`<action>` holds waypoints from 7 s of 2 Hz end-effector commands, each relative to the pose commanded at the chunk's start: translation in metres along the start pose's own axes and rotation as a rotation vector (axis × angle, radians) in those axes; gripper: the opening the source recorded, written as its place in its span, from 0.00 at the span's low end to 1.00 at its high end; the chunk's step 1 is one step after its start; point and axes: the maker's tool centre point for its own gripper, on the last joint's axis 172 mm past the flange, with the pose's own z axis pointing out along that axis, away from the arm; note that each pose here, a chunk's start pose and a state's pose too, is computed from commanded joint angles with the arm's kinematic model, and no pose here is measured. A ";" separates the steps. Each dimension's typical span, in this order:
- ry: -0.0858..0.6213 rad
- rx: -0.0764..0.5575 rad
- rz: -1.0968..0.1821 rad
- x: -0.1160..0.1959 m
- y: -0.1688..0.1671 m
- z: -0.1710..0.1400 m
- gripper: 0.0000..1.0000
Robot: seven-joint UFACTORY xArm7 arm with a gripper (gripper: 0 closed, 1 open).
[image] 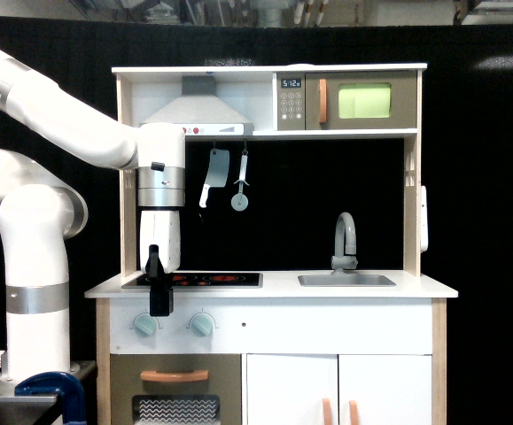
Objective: Open the oven door
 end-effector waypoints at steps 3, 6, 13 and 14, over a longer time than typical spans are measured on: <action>0.279 0.179 -0.610 0.101 -0.030 -0.059 1.00; 0.470 0.623 -1.318 0.233 -0.116 -0.137 1.00; 0.740 0.923 -1.335 0.260 -0.278 -0.333 1.00; 0.740 0.923 -1.335 0.267 -0.284 -0.362 1.00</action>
